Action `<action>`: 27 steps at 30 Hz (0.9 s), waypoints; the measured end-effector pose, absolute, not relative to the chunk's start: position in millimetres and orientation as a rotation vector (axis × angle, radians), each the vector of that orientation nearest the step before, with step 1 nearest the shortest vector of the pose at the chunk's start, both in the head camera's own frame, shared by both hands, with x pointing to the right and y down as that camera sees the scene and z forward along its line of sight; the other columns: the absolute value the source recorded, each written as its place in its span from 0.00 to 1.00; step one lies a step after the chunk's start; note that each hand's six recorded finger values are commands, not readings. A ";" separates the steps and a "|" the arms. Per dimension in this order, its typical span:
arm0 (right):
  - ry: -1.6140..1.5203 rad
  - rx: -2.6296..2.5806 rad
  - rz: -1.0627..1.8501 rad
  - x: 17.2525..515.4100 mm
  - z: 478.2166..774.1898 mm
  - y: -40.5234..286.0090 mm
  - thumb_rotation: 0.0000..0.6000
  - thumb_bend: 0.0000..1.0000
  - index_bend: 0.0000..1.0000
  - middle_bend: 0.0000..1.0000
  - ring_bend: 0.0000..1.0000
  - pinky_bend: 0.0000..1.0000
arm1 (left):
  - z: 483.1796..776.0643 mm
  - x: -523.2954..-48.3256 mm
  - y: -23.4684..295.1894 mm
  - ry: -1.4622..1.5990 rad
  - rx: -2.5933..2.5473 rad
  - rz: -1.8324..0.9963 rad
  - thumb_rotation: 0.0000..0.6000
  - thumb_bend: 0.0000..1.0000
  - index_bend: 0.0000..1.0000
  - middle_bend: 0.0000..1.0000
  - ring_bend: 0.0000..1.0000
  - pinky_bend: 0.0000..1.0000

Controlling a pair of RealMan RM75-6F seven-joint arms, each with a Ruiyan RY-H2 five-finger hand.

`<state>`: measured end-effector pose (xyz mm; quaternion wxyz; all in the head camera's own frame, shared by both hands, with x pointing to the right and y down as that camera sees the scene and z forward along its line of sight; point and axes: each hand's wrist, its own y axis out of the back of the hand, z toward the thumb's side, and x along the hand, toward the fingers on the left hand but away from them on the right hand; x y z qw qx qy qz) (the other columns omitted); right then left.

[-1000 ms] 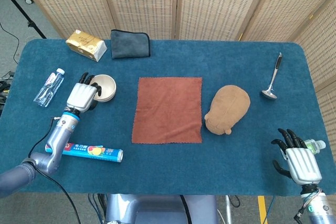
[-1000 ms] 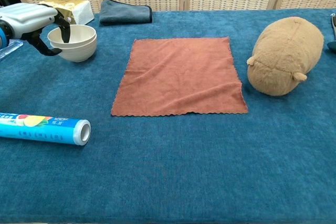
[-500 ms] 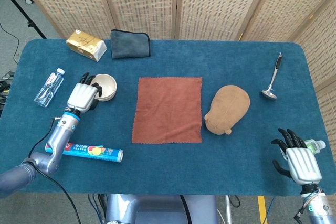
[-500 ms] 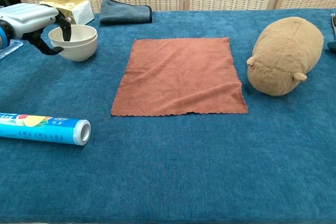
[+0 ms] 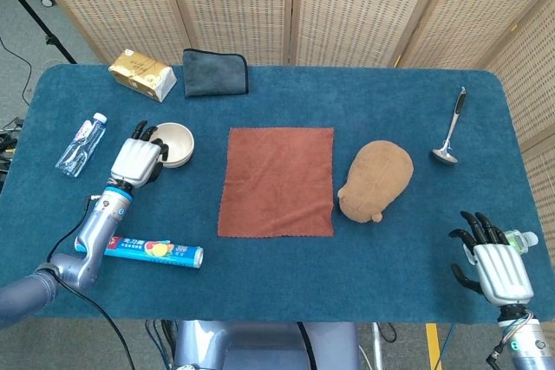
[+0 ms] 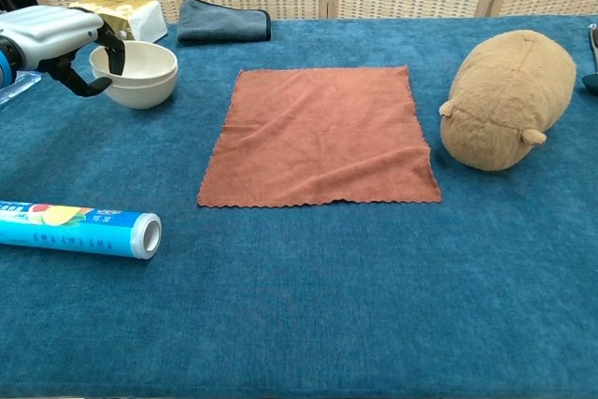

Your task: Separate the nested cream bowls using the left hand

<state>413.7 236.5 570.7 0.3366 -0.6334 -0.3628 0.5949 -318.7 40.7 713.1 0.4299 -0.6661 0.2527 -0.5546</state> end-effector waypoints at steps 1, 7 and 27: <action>-0.946 -1.651 1.551 413.8 570.7 236.5 1.00 0.36 0.31 0.09 0.01 0.17 | 713.3 -319.1 40.6 0.630 -1.660 -1.386 1.00 0.48 0.59 0.48 0.14 0.03; -0.944 -1.654 1.557 414.2 572.3 236.8 1.00 0.36 0.31 0.09 0.01 0.17 | 713.9 -320.4 39.8 0.631 -1.651 -1.390 1.00 0.48 0.60 0.48 0.15 0.03; -0.940 -1.662 1.555 412.4 572.4 237.7 1.00 0.36 0.31 0.09 0.01 0.17 | 688.7 -312.9 25.3 0.688 -1.604 -1.323 1.00 0.48 0.60 0.49 0.15 0.03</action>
